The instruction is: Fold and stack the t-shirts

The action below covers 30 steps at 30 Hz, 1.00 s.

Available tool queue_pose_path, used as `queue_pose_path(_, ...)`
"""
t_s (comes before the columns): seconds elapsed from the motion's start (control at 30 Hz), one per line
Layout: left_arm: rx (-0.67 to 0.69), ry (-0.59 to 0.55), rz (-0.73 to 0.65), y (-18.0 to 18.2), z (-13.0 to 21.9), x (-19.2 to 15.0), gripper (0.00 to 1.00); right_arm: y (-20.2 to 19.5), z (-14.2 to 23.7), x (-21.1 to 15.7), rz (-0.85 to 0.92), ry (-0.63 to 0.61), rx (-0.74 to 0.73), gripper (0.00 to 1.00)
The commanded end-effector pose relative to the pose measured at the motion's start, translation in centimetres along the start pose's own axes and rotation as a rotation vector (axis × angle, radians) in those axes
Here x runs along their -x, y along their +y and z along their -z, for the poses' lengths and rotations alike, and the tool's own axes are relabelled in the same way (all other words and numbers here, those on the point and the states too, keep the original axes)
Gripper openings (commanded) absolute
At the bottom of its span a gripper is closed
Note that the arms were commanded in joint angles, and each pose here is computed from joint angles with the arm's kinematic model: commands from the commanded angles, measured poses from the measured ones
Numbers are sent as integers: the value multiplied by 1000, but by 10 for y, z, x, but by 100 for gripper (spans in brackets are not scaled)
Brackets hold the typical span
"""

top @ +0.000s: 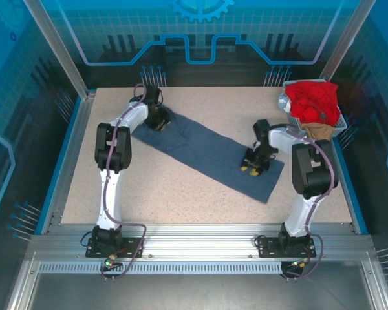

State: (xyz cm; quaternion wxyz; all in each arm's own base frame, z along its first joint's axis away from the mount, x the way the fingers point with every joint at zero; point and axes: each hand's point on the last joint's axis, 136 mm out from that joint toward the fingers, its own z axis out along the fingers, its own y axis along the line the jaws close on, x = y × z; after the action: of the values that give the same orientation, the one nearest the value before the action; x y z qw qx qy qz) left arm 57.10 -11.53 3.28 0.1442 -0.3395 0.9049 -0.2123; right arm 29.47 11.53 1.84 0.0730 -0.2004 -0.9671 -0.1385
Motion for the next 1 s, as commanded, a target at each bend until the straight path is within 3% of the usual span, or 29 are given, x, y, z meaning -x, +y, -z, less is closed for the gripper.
queue_pose_path(0.0,-162,21,-23,-57,-3,6,29,37,-10,-58,-26,103,86,40)
queue_pose_path(0.17,-240,-117,-126,-120,68,6,33,73,25,-59,113,-29,140,48)
queue_pose_path(0.23,-200,-124,-116,-114,91,-13,33,83,43,-44,185,-109,156,50)
queue_pose_path(0.33,-156,-87,-42,-82,98,-55,28,105,55,-22,294,-169,200,50)
queue_pose_path(0.5,-161,17,205,-28,70,-114,24,147,32,16,409,-150,237,46)
queue_pose_path(0.67,-81,16,298,0,40,-124,23,165,-4,46,398,-93,202,42)
queue_pose_path(0.8,-38,5,301,5,15,-115,23,152,-26,59,314,-51,126,41)
queue_pose_path(0.97,34,32,159,-6,-14,-109,25,123,-31,69,142,-39,123,41)
